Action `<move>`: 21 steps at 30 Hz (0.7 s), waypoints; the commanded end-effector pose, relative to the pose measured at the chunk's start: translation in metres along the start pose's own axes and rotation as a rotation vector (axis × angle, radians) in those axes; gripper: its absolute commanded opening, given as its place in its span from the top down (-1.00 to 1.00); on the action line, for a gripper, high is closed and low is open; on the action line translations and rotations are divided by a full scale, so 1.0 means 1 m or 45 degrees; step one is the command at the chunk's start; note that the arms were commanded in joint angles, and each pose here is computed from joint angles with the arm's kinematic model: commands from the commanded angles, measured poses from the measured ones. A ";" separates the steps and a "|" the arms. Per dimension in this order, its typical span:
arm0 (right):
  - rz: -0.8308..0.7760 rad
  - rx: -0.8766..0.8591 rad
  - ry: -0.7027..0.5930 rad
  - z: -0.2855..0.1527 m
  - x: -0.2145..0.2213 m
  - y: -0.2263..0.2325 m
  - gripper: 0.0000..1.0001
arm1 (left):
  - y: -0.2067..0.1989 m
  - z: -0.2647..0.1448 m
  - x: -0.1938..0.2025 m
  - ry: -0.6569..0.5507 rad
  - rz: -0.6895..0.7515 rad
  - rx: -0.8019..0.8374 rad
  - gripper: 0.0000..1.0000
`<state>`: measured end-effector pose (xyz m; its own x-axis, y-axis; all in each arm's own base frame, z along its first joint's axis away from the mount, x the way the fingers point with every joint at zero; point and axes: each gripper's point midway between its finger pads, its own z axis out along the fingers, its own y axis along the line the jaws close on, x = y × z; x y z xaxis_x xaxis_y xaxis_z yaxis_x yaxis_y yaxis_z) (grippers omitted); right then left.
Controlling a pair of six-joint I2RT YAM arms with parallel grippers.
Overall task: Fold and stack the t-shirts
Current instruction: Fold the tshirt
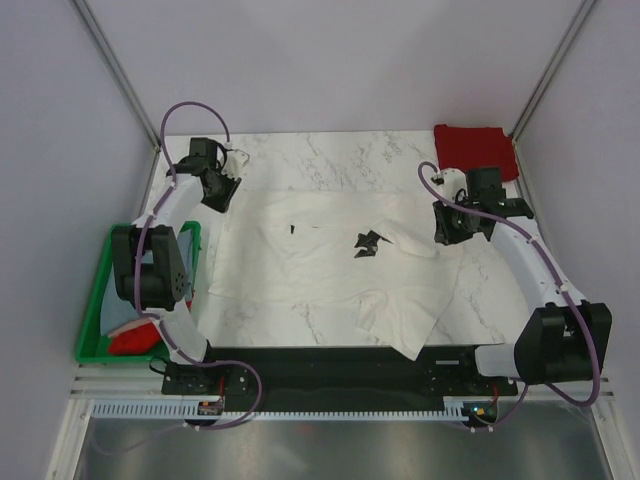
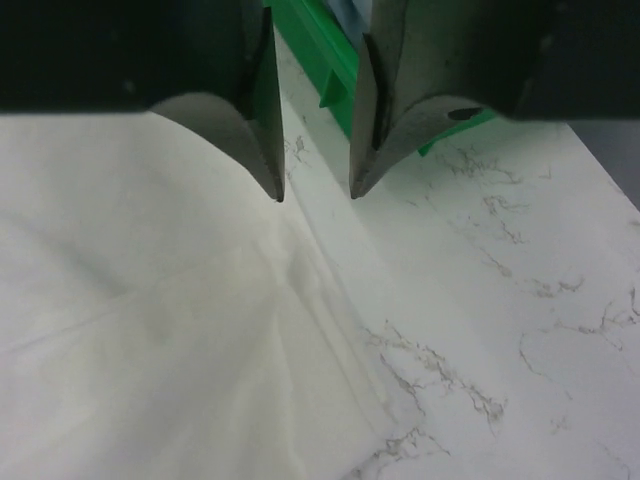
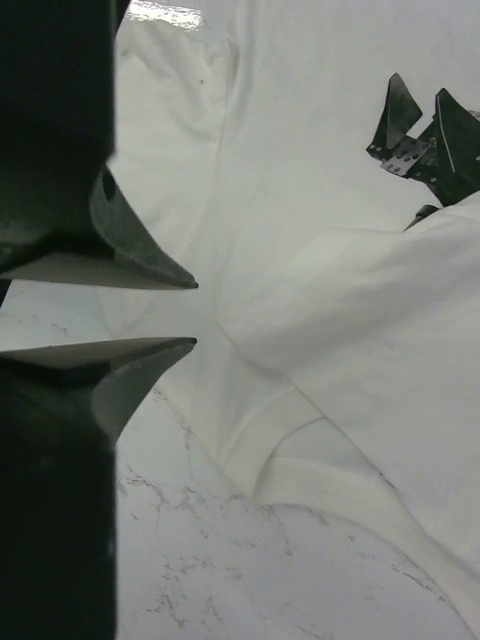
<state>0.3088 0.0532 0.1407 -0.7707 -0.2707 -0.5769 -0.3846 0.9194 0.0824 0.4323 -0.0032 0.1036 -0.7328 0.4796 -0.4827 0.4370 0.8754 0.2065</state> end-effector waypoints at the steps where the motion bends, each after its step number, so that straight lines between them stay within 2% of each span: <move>1: -0.023 0.007 -0.128 -0.015 -0.041 -0.005 0.26 | 0.024 -0.032 -0.032 -0.140 -0.057 -0.099 0.16; 3: -0.041 0.015 -0.227 -0.022 -0.076 -0.012 0.22 | 0.035 -0.025 -0.045 -0.149 -0.058 -0.121 0.07; 4: -0.033 0.008 -0.205 -0.012 -0.080 -0.016 0.23 | 0.045 -0.030 -0.063 -0.188 -0.055 -0.147 -0.04; 6: -0.050 0.022 -0.231 -0.007 -0.100 -0.025 0.22 | 0.054 -0.013 -0.078 -0.164 -0.060 -0.140 -0.06; 7: -0.029 0.029 -0.188 0.008 -0.099 -0.034 0.22 | 0.050 -0.003 -0.071 -0.100 -0.074 -0.103 -0.08; 9: -0.021 0.052 -0.197 0.015 -0.113 -0.050 0.23 | 0.050 0.020 -0.074 -0.050 -0.094 -0.046 -0.10; 11: 0.028 0.053 -0.137 0.040 -0.109 -0.070 0.21 | 0.043 0.029 -0.069 -0.002 -0.149 0.034 -0.11; 15: 0.094 0.063 -0.127 0.063 -0.121 -0.106 0.22 | 0.039 0.048 -0.079 -0.011 -0.207 0.095 -0.11; 16: 0.119 0.064 -0.095 0.075 -0.115 -0.117 0.23 | 0.052 0.050 -0.073 -0.008 -0.237 0.081 -0.13; 21: 0.119 0.086 -0.091 0.094 -0.122 -0.141 0.24 | 0.052 0.069 -0.070 0.010 -0.251 0.105 -0.22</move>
<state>0.4824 -0.0162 0.0993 -0.8156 -0.1386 -0.5617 -0.2425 0.9634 0.1143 0.5322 0.0053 0.0677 -0.8210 0.3532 -0.4486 0.3603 0.9300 0.0729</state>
